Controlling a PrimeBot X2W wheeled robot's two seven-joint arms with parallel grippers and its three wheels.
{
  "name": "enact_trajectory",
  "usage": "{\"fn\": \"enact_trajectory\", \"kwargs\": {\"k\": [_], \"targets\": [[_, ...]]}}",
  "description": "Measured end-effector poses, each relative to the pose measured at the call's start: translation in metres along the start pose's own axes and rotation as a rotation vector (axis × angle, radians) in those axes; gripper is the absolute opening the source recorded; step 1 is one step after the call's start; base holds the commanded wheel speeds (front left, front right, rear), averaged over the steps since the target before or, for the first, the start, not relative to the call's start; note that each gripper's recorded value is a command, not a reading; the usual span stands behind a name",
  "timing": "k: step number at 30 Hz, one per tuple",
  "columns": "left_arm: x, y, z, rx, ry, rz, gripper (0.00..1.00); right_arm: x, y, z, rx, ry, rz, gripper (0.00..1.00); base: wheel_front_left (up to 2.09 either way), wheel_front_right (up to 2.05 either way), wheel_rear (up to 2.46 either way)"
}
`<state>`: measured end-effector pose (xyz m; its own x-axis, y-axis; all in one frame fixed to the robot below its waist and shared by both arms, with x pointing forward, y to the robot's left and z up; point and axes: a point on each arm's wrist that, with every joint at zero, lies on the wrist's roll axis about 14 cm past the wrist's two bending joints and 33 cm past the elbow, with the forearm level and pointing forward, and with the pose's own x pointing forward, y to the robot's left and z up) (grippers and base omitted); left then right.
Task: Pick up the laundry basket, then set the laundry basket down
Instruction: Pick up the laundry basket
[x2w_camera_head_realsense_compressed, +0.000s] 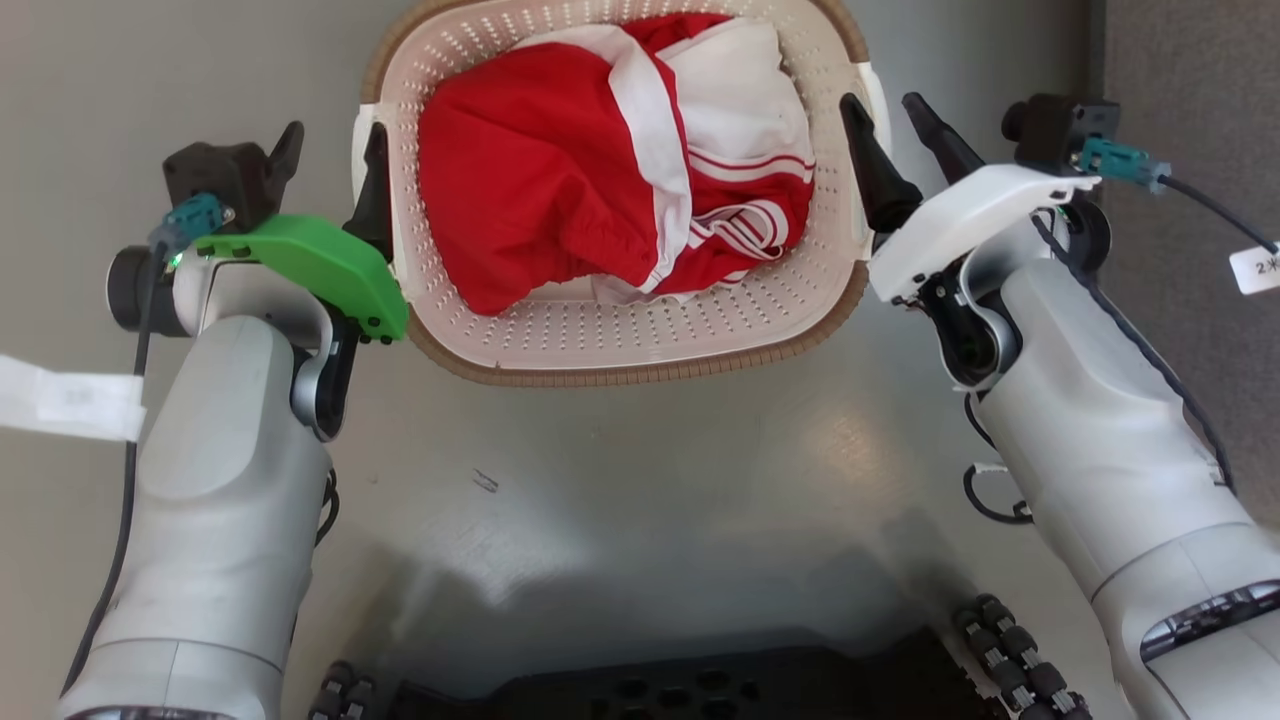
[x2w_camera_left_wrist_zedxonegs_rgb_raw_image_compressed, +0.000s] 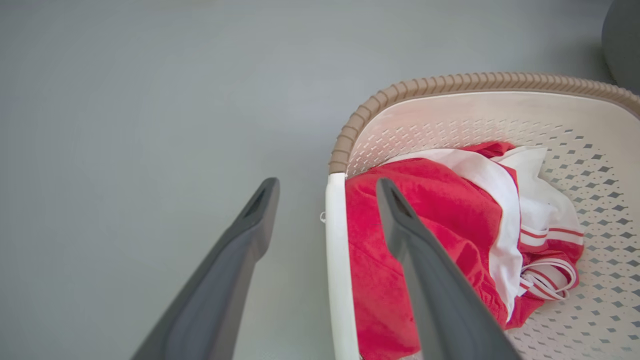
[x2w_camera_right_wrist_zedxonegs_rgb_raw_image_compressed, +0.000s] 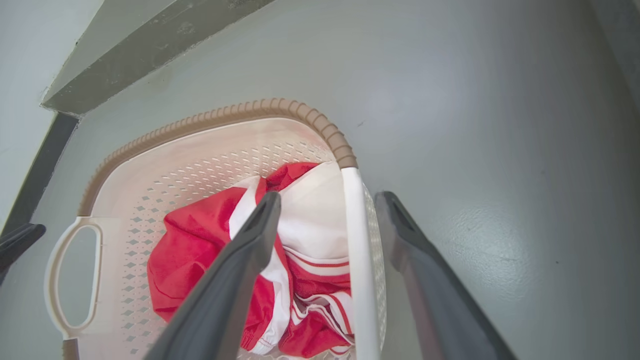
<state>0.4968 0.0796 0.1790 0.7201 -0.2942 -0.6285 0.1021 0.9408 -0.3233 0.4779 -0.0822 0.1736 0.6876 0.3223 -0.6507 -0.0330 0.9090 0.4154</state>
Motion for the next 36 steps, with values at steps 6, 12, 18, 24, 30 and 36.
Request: {"fn": "enact_trajectory", "kwargs": {"k": [6, 12, 18, 24, 30, 36], "targets": [[0.009, 0.001, -0.021, -0.017, 0.074, -0.006, 1.00, 0.010, -0.004, -0.008, 0.017, 0.030, -0.003, 1.00, 0.00, 0.00, 0.00], [0.015, 0.003, -0.043, -0.031, 0.147, -0.009, 1.00, 0.016, -0.010, -0.027, 0.025, 0.089, -0.012, 1.00, 0.00, 0.00, 0.00], [0.021, 0.003, -0.053, -0.035, 0.185, -0.013, 1.00, 0.020, -0.013, -0.039, 0.040, 0.127, -0.016, 1.00, 0.00, 0.00, 0.00], [0.023, 0.004, -0.065, -0.048, 0.223, -0.014, 1.00, 0.023, -0.014, -0.051, 0.042, 0.165, -0.015, 1.00, 0.00, 0.00, 0.00], [0.023, 0.002, -0.072, -0.048, 0.259, -0.021, 0.02, 0.024, -0.015, -0.053, 0.063, 0.174, -0.021, 0.00, 0.00, 0.00, 0.00], [0.028, -0.003, -0.067, -0.060, 0.254, -0.035, 0.00, 0.023, -0.014, -0.054, 0.059, 0.184, -0.019, 0.00, 0.00, 0.00, 0.00]]}}
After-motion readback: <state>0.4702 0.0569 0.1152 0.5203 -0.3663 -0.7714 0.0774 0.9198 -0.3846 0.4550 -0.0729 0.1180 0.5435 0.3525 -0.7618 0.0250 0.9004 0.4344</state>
